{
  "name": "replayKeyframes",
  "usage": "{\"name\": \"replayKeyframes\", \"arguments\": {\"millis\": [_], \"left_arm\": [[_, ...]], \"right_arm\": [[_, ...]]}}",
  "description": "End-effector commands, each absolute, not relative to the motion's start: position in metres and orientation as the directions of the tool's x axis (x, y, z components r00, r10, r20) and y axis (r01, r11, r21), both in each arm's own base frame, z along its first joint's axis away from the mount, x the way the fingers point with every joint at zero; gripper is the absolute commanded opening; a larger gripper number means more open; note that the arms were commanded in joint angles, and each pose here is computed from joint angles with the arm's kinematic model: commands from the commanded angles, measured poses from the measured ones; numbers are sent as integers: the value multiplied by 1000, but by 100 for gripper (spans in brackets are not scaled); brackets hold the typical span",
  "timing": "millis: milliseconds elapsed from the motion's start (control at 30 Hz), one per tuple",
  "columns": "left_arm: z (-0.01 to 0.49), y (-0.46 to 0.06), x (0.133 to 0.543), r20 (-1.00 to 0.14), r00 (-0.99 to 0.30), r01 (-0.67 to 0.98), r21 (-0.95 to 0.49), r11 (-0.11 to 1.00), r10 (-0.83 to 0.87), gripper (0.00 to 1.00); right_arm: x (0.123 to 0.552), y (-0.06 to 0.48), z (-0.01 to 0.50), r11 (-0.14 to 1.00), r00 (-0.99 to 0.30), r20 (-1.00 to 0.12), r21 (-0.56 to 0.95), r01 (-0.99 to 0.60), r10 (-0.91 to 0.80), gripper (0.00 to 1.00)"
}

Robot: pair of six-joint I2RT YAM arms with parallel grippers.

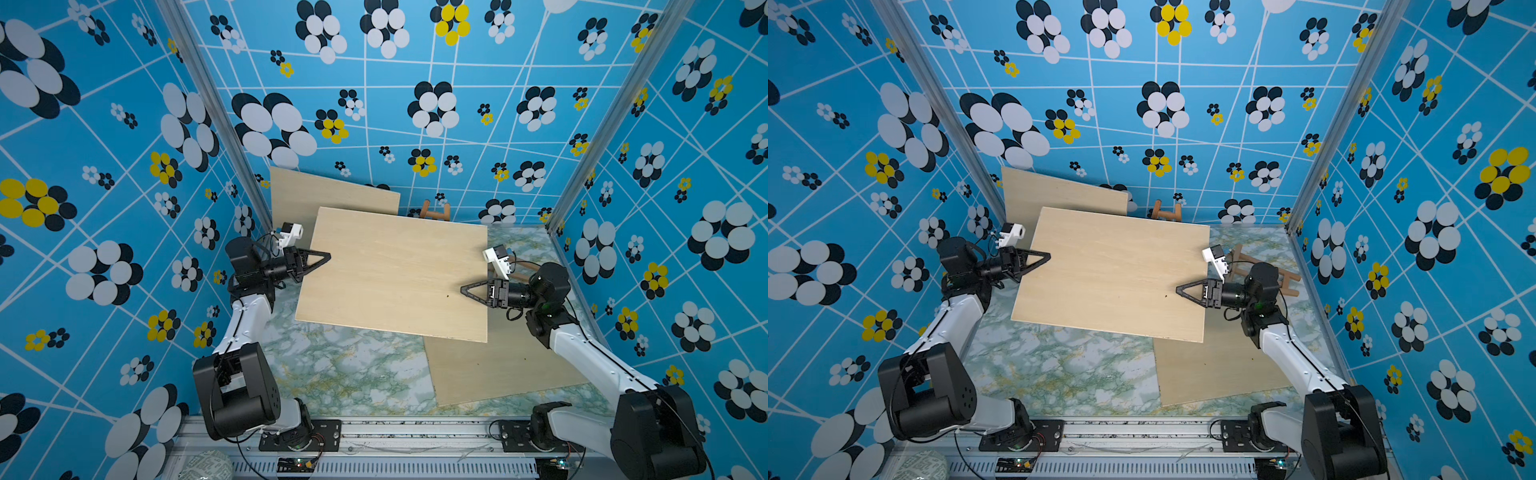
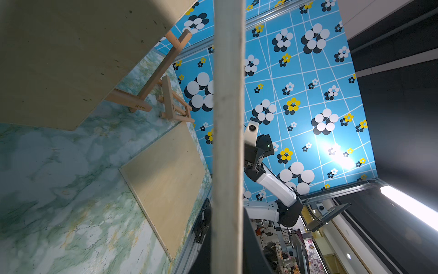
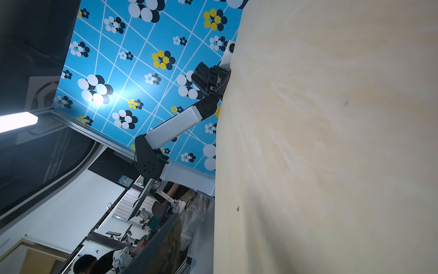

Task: Assemble the easel
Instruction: Place the drawing board on the easel.

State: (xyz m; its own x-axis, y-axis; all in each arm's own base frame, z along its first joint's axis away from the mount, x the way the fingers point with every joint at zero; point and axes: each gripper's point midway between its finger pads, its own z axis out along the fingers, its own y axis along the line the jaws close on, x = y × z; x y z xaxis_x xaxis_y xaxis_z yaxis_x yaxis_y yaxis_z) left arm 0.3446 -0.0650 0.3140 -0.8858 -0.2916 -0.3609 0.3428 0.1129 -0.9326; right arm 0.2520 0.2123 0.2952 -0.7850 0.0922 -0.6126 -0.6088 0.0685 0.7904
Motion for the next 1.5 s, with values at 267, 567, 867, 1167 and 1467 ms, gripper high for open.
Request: {"name": "replayKeyframes", "arguments": {"millis": [267,567,867,1167,1467], "left_arm": [[358,-34,373,-629,-650,579,-773,259,-426,0],[370,-38,368,-677,-607,630,-729,266,-417,0],[376,-45,366,-695,-600,656,-711,253,-396,0],[377,-50,368,-695,-606,661,-711,240,-387,0],[377,-52,372,-684,-622,655,-721,226,-382,0]], "right_arm": [[204,209,337,13,-567,-822,567,-824,-56,49],[268,187,383,54,-602,-769,625,-779,215,66],[282,188,410,-52,-618,-737,630,-775,274,52],[280,194,404,-60,-641,-726,649,-759,249,39],[273,204,400,-77,-642,-737,642,-763,214,5]]}}
